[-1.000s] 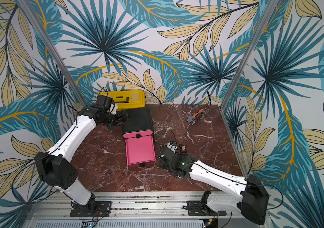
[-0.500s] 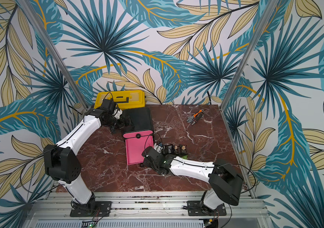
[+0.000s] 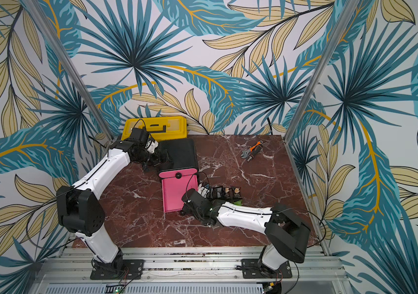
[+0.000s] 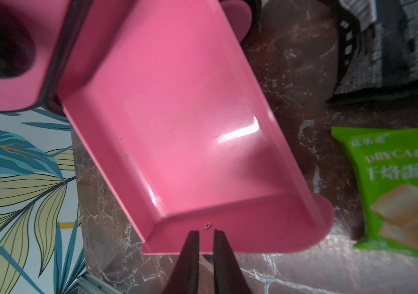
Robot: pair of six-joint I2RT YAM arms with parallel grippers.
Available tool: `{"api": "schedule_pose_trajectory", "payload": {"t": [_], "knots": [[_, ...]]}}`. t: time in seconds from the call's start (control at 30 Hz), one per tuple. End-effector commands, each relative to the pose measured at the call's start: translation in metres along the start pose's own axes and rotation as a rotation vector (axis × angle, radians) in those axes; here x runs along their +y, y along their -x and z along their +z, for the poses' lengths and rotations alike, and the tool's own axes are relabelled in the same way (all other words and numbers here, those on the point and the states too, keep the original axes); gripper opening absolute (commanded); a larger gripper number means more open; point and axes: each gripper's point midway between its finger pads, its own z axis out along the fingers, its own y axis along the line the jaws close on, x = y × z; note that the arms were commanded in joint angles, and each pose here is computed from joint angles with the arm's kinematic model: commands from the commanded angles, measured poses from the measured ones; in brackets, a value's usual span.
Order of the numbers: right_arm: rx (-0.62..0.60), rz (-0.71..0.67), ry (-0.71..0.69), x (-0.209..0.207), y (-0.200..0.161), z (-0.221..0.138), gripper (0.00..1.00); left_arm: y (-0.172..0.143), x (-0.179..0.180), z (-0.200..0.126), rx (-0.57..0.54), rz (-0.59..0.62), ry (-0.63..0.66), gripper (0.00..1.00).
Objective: Take the cookies out of the drawer
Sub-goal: Close the drawer in the storage box.
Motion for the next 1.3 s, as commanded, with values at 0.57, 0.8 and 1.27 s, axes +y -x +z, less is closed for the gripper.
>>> {"api": "schedule_pose_trajectory", "payload": {"t": [0.57, 0.8, 1.27], "knots": [[0.073, 0.009, -0.118, -0.040, -0.043, -0.018, 0.15, -0.004, 0.011, 0.008, 0.025, 0.017, 0.012, 1.00], [0.105, -0.040, -0.173, -0.048, -0.053, -0.003, 0.13, -0.002, 0.007, 0.003, 0.018, 0.022, -0.012, 1.00], [-0.016, 0.071, -0.117, -0.018, -0.018, 0.053, 0.12, -0.015, 0.015, 0.010, 0.054, 0.026, 0.000, 1.00]]}}
